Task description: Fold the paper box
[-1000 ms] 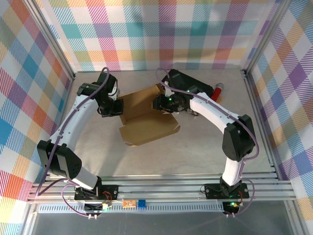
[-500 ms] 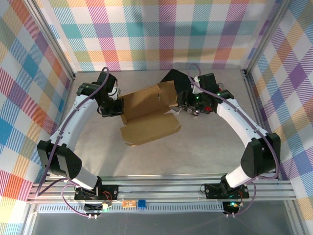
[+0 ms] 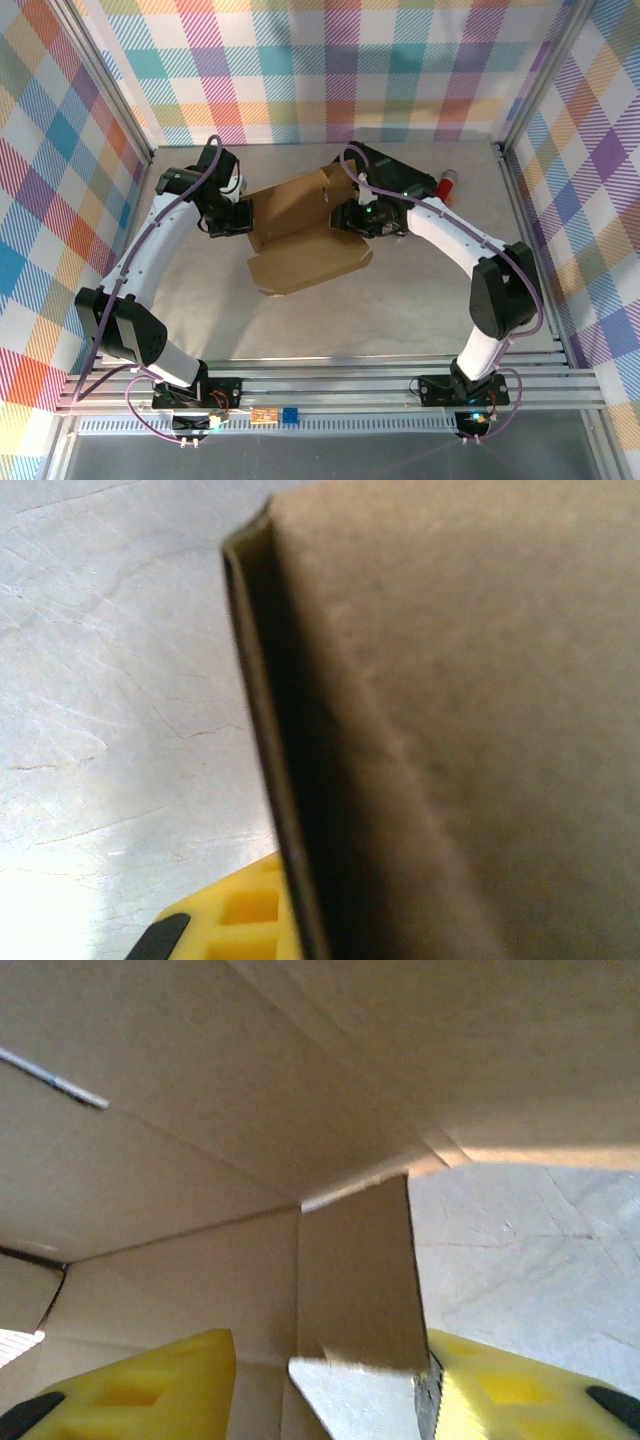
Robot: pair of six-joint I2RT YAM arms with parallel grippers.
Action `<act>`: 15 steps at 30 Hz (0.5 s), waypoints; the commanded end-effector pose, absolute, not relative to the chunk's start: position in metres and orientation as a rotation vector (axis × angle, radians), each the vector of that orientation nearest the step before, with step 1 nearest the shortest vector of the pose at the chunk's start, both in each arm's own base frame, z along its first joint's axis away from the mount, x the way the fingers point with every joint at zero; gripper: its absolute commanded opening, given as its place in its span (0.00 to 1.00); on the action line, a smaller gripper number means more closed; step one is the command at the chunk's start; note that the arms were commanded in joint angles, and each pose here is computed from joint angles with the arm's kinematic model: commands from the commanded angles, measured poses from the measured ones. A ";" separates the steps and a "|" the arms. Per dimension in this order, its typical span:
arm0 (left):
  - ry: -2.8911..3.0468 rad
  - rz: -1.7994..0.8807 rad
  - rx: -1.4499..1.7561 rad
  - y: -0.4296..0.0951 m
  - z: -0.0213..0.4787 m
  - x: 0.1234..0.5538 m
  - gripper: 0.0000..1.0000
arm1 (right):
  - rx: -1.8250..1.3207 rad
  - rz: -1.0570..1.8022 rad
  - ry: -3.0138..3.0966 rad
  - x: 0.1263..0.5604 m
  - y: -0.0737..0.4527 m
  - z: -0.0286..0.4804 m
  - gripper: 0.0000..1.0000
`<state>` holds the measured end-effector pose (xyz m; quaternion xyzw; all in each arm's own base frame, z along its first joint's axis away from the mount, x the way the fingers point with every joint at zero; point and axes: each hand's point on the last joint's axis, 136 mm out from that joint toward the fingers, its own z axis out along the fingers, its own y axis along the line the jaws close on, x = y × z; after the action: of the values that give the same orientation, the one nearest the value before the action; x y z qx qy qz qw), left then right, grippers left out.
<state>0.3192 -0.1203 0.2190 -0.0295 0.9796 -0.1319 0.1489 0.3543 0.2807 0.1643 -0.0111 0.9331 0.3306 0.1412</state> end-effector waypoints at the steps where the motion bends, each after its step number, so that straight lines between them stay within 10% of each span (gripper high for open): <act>1: 2.813 -0.423 -0.074 -0.128 0.228 0.313 0.00 | -0.065 0.956 2.632 0.368 0.291 0.185 0.47; 15: 2.814 -0.411 -0.075 -0.127 0.229 0.315 0.00 | -0.248 0.782 2.611 0.367 0.304 0.191 0.43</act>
<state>0.3193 -0.1202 0.2192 -0.0310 0.9795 -0.1318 0.1490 0.3660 0.2950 0.1879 -0.0561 0.9362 0.2877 0.1938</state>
